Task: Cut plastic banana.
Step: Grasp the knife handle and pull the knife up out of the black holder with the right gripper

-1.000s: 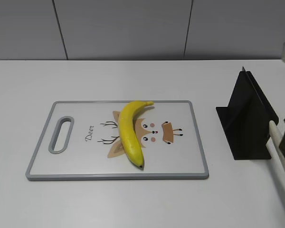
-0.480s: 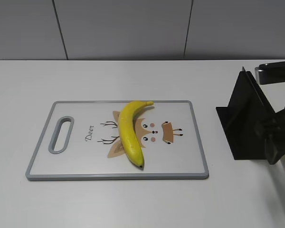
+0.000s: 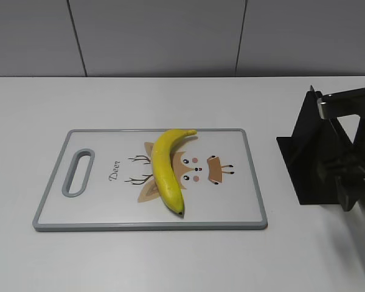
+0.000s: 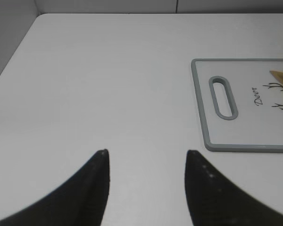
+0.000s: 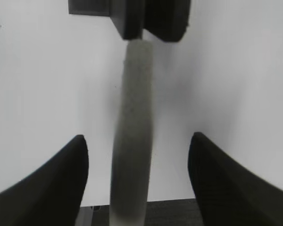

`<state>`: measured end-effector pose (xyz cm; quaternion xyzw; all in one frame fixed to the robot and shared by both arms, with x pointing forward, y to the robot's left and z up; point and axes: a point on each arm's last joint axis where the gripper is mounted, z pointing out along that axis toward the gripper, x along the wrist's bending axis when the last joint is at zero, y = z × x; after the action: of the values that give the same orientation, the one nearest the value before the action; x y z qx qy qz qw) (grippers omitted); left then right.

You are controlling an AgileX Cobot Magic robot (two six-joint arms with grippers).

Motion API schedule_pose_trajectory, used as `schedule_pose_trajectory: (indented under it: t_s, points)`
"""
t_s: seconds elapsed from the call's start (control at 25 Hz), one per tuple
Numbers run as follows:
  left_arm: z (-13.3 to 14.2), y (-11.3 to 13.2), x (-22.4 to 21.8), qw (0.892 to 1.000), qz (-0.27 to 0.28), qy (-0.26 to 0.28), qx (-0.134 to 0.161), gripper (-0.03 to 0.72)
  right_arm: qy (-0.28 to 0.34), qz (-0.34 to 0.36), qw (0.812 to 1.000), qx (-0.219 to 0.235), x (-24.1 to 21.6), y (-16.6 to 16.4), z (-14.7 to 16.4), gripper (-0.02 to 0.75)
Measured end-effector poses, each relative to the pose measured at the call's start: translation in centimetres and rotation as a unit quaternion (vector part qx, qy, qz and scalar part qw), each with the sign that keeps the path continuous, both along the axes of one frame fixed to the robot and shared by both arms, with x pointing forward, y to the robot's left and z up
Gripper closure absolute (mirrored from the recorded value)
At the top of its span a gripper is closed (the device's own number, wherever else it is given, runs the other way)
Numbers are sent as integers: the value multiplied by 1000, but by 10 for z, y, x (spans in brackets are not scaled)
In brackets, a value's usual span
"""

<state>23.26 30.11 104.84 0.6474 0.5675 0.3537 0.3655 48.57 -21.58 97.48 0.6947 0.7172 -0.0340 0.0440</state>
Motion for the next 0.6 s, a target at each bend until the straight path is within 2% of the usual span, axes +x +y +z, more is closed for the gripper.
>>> schedule_pose_trajectory:
  t_s: [0.32, 0.6]
  points:
    - [0, 0, 0, 1000, 0, 0, 0, 185, 4, -12, 1000, 0, 6, 2, -11, 244]
    - [0, 0, 0, 1000, 0, 0, 0, 191, 15, -32, 999, -6, 0, 0, -18, 302]
